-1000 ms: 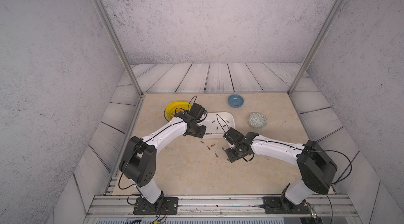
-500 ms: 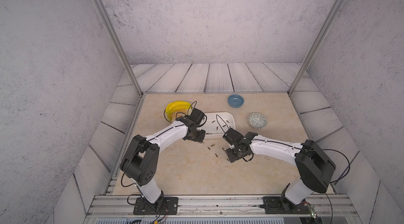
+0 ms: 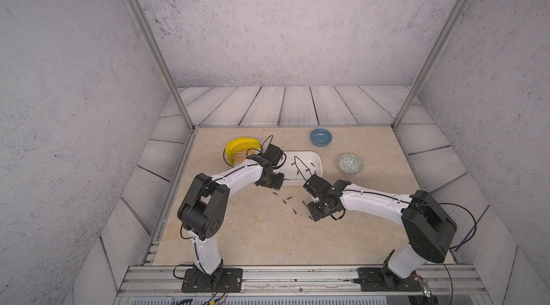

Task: Put the bit on the desktop into the storage box
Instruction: Adjust the storage box at the center of the board.

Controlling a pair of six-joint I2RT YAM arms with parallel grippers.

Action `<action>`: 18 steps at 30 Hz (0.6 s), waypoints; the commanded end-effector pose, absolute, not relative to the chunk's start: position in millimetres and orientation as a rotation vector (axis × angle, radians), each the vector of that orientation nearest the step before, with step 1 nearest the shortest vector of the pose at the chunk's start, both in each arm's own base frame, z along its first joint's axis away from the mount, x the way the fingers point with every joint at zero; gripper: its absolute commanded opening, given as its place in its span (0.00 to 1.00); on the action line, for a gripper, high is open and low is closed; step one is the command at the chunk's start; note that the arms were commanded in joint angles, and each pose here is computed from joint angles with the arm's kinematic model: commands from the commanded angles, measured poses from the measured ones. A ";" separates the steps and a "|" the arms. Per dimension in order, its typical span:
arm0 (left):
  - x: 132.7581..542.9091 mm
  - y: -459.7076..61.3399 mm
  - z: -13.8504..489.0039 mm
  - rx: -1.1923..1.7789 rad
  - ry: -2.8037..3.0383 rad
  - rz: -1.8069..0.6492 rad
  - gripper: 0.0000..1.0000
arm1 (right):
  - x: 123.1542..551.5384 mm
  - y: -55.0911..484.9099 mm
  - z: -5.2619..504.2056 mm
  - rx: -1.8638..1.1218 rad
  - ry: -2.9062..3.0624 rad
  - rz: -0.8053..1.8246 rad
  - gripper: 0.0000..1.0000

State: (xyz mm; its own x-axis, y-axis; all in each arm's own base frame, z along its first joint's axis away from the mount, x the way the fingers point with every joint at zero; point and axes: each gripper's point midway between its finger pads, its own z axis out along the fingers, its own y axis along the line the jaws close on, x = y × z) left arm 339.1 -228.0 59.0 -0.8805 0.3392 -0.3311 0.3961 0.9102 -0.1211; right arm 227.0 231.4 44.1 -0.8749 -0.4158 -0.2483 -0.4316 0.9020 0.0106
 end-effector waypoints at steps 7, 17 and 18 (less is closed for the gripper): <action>320.8 -212.4 65.5 0.524 2.660 -0.186 0.53 | 229.1 229.2 48.0 -0.625 2.822 0.067 0.55; 322.4 -214.6 52.5 0.523 2.665 -0.116 0.61 | 229.2 227.8 49.8 -0.621 2.820 0.061 0.55; 322.8 -215.3 51.6 0.523 2.664 -0.115 0.61 | 228.7 227.1 49.4 -0.622 2.822 0.058 0.55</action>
State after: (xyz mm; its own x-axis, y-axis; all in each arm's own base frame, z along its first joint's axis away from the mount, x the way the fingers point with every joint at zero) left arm 318.9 -215.0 56.2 -0.8422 0.3470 -0.4125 0.3908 0.9202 -0.0239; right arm 225.9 229.4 43.6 -0.8762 -0.4173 -0.2412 -0.4310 0.9024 0.0043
